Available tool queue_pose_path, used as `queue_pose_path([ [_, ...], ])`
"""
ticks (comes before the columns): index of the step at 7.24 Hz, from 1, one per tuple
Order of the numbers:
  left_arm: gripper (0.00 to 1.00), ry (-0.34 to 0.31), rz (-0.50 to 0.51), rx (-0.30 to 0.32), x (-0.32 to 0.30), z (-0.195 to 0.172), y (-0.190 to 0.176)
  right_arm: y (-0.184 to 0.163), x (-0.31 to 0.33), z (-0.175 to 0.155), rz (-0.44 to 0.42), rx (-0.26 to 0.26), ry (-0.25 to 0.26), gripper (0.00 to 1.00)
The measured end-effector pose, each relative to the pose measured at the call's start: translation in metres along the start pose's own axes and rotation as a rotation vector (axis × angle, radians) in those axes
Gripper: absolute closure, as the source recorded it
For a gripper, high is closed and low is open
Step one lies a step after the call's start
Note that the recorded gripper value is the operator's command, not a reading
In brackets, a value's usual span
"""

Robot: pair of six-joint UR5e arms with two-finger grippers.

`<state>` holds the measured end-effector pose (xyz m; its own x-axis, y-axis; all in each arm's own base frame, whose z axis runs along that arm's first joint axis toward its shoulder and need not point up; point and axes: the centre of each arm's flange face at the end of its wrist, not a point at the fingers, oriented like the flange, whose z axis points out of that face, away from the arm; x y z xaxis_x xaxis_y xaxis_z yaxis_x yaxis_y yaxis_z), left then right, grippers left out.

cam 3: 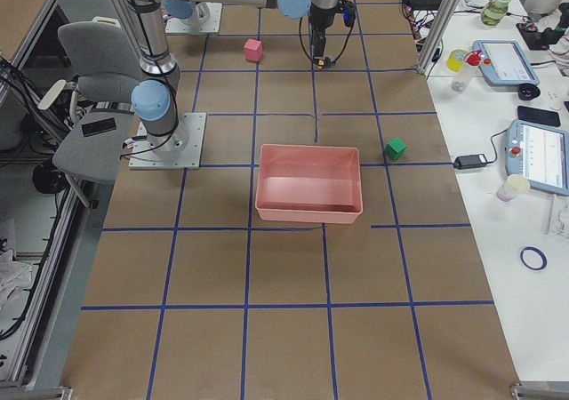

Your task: Align button upright

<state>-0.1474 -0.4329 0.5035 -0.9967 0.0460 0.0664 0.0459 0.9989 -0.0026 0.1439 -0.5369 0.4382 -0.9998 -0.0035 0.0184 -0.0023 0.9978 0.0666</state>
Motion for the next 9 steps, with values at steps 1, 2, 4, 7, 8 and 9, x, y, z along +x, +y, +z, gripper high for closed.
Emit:
queue_pose_path([
  [1,0.0,-0.004,0.0,0.0,-0.0006,-0.0002,0.0003,0.0002,-0.0001,-0.0001,0.0,0.0,0.0,0.0],
  [2,0.0,-0.009,0.001,0.001,-0.0011,-0.0003,0.0006,0.0002,0.0001,-0.0002,0.0,0.0,0.001,0.0],
  [4,0.0,-0.018,0.003,0.002,-0.0019,-0.0014,0.0013,0.0002,0.0006,0.0,0.001,0.0,0.002,0.0],
  [7,0.0,-0.039,0.004,-0.005,-0.0037,-0.0031,0.0049,0.0003,-0.0006,0.0002,0.0,0.0,-0.006,0.0],
  [8,0.0,-0.04,0.004,-0.008,-0.0038,-0.0029,0.0055,0.0004,-0.0011,-0.0003,-0.001,0.001,-0.008,0.0],
  [9,0.0,-0.04,0.003,-0.01,-0.004,-0.0027,0.0058,0.0004,-0.0012,-0.0007,-0.001,0.002,-0.009,0.0],
])
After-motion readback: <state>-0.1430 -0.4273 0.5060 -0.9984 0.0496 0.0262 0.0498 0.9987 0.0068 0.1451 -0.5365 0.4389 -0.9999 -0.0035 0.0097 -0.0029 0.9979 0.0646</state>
